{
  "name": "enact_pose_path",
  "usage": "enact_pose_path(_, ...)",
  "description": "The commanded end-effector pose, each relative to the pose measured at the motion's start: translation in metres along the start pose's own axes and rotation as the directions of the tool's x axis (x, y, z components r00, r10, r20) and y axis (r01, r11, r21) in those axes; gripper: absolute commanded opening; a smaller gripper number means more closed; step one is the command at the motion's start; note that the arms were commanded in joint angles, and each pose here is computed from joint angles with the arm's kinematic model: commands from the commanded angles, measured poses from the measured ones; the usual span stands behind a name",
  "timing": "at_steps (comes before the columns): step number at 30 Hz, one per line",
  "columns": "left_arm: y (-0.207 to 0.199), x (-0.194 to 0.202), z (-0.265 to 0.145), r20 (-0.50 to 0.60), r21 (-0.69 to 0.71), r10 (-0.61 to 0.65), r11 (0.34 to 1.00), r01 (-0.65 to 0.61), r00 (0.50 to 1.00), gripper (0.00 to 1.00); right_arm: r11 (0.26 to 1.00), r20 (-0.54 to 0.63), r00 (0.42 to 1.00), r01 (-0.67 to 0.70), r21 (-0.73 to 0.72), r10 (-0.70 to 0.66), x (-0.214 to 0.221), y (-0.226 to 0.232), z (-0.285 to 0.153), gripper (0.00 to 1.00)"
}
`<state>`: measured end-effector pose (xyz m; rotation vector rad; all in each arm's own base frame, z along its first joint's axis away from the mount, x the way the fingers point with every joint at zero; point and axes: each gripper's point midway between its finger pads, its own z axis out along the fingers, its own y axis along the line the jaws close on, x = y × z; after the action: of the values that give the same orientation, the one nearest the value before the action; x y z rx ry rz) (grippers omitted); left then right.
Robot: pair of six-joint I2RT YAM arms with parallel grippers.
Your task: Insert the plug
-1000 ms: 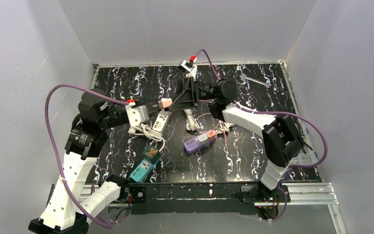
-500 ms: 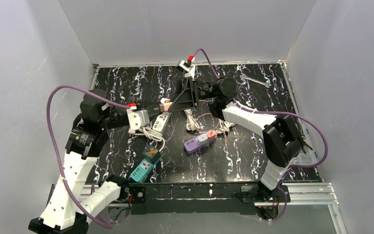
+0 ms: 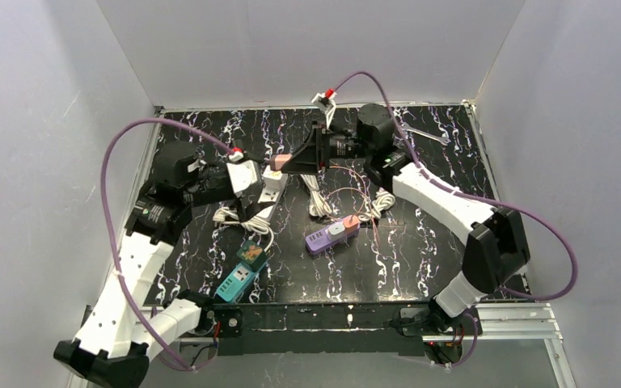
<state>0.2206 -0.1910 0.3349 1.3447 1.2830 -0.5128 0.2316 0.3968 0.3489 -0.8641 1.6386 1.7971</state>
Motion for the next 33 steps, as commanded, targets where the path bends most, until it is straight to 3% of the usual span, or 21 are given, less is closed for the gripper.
enact_pose_path(1, 0.01, 0.043, 0.009, -0.122, -0.075, -0.222, 0.974, 0.214, 0.967, 0.98, 0.869, -0.141, 0.955, 0.296, 0.396, -0.262, 0.028, -0.098, -0.045, 0.01)
enact_pose_path(5, 0.026, 0.074, 0.022, -0.181, -0.119, -0.393, 0.919, 0.376, 0.902, 0.98, 0.779, -0.162, 0.923, 0.382, 0.497, -0.349, 0.043, -0.145, -0.062, 0.01)
enact_pose_path(9, 0.051, 0.111, 0.039, -0.274, -0.18, -0.475, 0.879, 0.441, 0.836, 0.98, 0.726, -0.244, 0.889, 0.457, 0.514, -0.387, 0.067, -0.188, -0.066, 0.01)
enact_pose_path(12, 0.069, 0.142, 0.052, -0.359, -0.231, -0.55, 0.835, 0.5, 0.754, 0.97, 0.718, -0.268, 0.885, 0.465, 0.519, -0.38, 0.083, -0.214, -0.065, 0.01)
enact_pose_path(17, 0.091, 0.179, 0.072, -0.402, -0.259, -0.583, 0.812, 0.523, 0.706, 0.85, 0.709, -0.273, 0.877, 0.48, 0.516, -0.395, 0.101, -0.241, -0.062, 0.01)
enact_pose_path(21, 0.103, 0.2, 0.081, -0.41, -0.265, -0.622, 0.781, 0.565, 0.668, 0.65, 0.715, -0.254, 0.875, 0.483, 0.506, -0.411, 0.107, -0.25, -0.059, 0.01)
enact_pose_path(23, 0.108, 0.21, 0.084, -0.413, -0.27, -0.625, 0.779, 0.566, 0.662, 0.55, 0.775, -0.199, 0.914, 0.406, 0.485, -0.355, 0.104, -0.245, -0.053, 0.01)
enact_pose_path(27, 0.113, 0.223, 0.087, -0.42, -0.259, -0.601, 0.798, 0.544, 0.681, 0.52, 0.908, 0.041, 0.99, 0.108, 0.405, -0.137, 0.069, -0.221, -0.049, 0.01)
enact_pose_path(30, 0.115, 0.229, 0.087, -0.422, -0.254, -0.599, 0.799, 0.545, 0.681, 0.51, 0.935, 0.214, 0.974, -0.14, 0.324, 0.072, 0.048, -0.21, -0.047, 0.01)
enact_pose_path(33, 0.114, 0.232, 0.088, -0.426, -0.237, -0.586, 0.808, 0.539, 0.69, 0.51, 0.908, 0.277, 0.904, -0.382, 0.175, 0.327, 0.04, -0.21, -0.039, 0.01)
